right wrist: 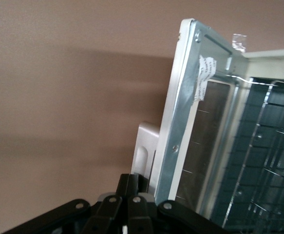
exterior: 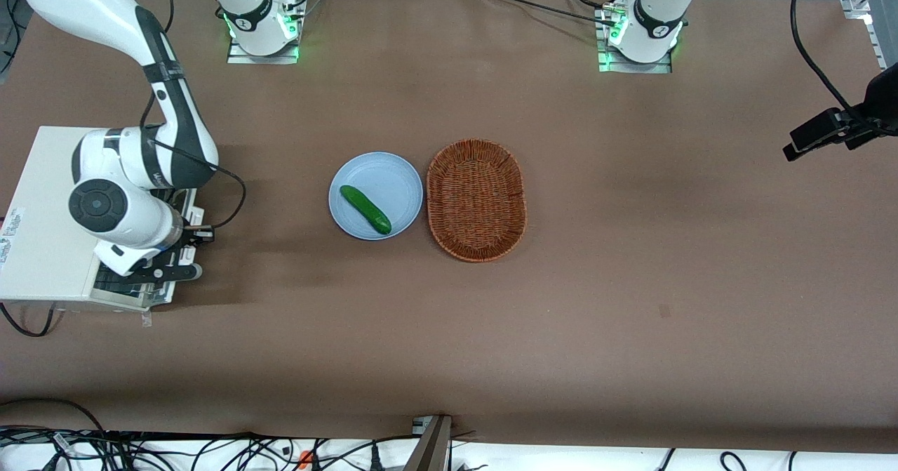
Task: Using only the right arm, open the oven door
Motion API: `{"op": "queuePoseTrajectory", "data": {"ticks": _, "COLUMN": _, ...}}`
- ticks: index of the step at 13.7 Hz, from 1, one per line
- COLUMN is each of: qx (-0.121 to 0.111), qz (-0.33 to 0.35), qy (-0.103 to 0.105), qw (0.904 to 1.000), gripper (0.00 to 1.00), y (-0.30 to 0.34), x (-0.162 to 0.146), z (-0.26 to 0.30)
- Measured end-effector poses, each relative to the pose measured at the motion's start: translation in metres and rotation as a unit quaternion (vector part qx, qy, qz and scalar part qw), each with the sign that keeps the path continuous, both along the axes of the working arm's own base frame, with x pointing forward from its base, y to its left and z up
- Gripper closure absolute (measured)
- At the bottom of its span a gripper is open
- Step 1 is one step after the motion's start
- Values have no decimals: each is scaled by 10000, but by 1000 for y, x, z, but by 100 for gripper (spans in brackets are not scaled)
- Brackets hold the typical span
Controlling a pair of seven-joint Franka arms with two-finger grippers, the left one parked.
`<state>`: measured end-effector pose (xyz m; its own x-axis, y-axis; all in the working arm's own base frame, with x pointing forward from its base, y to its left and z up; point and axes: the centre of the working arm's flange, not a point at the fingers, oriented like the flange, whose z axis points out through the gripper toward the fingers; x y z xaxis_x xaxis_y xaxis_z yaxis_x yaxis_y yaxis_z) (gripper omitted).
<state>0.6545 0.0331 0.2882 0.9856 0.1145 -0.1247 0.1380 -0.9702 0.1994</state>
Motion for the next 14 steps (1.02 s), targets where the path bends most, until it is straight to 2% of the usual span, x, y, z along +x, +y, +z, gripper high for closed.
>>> {"op": "queuePoseTrajectory", "data": {"ticks": 6, "qx": 76, "qz": 76, "qy": 136, "qw": 9998, "gripper": 99, "y": 14, "x": 5, "z": -39}}
{"op": "queuePoseTrajectory", "data": {"ticks": 14, "qx": 156, "qz": 168, "qy": 177, "qw": 9996, "gripper": 99, "y": 22, "x": 7, "z": -92}}
